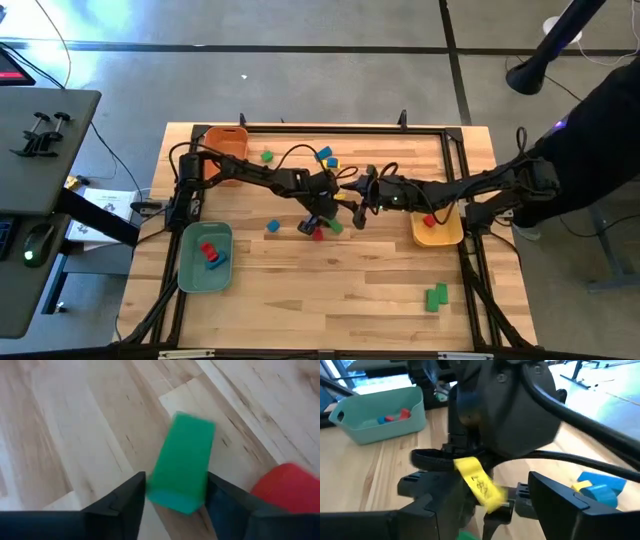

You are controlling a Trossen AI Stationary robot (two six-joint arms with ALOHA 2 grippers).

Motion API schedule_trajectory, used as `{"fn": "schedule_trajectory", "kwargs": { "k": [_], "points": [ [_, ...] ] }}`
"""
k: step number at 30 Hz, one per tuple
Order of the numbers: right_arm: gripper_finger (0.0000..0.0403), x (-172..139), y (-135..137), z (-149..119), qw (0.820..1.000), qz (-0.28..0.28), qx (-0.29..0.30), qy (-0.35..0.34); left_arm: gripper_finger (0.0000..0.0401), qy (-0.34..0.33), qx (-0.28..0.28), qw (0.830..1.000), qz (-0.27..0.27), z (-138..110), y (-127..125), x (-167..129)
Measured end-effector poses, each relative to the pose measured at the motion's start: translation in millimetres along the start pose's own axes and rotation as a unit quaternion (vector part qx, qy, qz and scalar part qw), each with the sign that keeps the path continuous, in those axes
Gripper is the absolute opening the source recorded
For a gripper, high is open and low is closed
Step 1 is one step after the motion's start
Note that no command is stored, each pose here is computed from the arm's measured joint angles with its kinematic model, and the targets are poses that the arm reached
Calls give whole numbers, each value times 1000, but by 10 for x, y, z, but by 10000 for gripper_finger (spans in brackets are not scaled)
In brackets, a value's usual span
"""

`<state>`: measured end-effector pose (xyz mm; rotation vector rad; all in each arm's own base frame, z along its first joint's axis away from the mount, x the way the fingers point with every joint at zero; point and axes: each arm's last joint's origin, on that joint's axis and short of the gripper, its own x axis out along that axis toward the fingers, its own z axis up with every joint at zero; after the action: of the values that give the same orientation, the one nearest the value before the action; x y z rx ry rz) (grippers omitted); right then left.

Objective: Sort blocks by size
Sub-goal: Put the green triangle block into the orange bin

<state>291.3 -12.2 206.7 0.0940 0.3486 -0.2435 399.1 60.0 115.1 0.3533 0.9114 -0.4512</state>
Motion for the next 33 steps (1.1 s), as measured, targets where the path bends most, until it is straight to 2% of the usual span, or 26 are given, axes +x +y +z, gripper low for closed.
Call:
{"fn": "schedule_trajectory", "kwargs": {
  "k": [6,10,18,24,28,31,33],
  "points": [
    [215,-32,121,-106,999,16,-19,46,108,0,-26,1000,-2,-2,-1,-1],
    [215,-80,187,-147,997,22,-19,70,104,7,-48,999,0,11,-10,-47],
    [215,-319,217,-95,994,-77,-37,73,104,30,-62,997,16,79,-34,-351],
    [215,-370,221,-100,990,-107,-47,76,104,77,-78,991,77,113,-32,-778],
    [215,-369,216,-126,989,-111,-49,87,104,120,-99,982,104,-40,-66,-1126],
    [215,-369,216,-128,989,-111,-44,87,104,158,-146,965,153,-277,-90,-1438],
    [215,-369,216,-128,989,-112,-41,87,104,180,-189,946,193,-450,-133,-1652]
  ]
}}
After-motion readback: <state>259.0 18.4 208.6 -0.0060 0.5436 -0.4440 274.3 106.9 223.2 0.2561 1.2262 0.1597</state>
